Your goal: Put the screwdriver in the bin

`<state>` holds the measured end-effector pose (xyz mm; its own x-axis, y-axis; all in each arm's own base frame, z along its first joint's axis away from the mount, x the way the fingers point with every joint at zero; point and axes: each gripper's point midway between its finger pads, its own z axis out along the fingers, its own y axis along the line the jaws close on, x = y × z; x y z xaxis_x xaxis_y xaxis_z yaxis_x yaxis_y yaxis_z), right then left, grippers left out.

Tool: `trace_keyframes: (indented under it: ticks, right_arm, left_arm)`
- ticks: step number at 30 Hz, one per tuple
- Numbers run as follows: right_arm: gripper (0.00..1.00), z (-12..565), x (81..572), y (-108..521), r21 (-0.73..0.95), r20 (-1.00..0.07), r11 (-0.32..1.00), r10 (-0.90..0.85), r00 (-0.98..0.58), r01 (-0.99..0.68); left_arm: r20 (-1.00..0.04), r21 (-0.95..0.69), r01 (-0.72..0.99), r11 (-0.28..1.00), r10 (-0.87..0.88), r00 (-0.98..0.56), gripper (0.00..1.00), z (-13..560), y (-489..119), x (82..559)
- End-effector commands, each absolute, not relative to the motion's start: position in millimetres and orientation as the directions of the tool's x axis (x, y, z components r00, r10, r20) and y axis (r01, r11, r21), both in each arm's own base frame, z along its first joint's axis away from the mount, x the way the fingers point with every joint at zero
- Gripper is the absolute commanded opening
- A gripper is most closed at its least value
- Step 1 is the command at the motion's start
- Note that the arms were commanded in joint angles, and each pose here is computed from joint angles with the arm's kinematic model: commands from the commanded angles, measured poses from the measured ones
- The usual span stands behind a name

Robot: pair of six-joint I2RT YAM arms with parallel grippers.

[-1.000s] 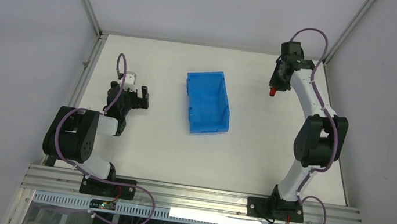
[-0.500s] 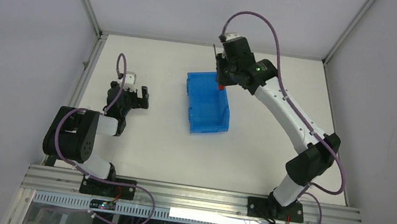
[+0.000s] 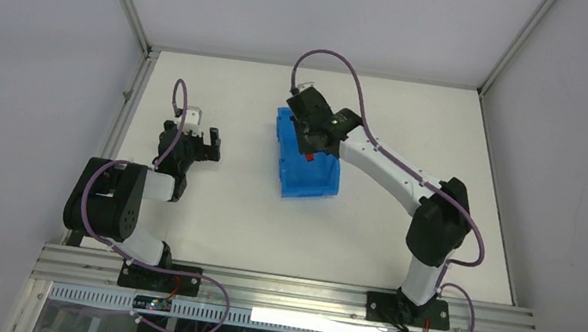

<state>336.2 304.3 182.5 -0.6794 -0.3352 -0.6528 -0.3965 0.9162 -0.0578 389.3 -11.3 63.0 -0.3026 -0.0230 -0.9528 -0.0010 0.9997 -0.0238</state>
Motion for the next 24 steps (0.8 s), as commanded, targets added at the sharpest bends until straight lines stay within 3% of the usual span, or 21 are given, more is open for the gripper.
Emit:
trace_keyframes:
  ticks: [1,11,14,19,24]
  right_arm:
    - [0.1,154,338,309,-0.034,-0.652,0.931,-0.296,-0.698,-0.364]
    - [0.19,60,329,297,-0.1,-0.5,0.949,-0.309,-0.809,-0.3]
    - [0.31,49,329,293,-0.113,-0.484,0.954,-0.297,-0.823,-0.278]
    - [0.5,50,328,288,-0.124,-0.476,0.959,-0.283,-0.833,-0.255]
    - [0.57,102,341,293,-0.114,-0.554,0.957,-0.283,-0.783,-0.265]
  left_arm:
    - [-0.967,-0.044,0.011,0.999,-0.04,-0.253,0.99,79,-16,394]
    - [-0.967,-0.045,0.011,0.999,-0.041,-0.252,0.99,79,-16,394]
    - [-0.967,-0.044,0.012,0.999,-0.04,-0.253,0.99,79,-16,394]
    - [-0.967,-0.044,0.013,0.999,-0.04,-0.253,0.99,79,-16,394]
    - [-0.967,-0.044,0.012,0.999,-0.04,-0.253,0.99,79,-16,394]
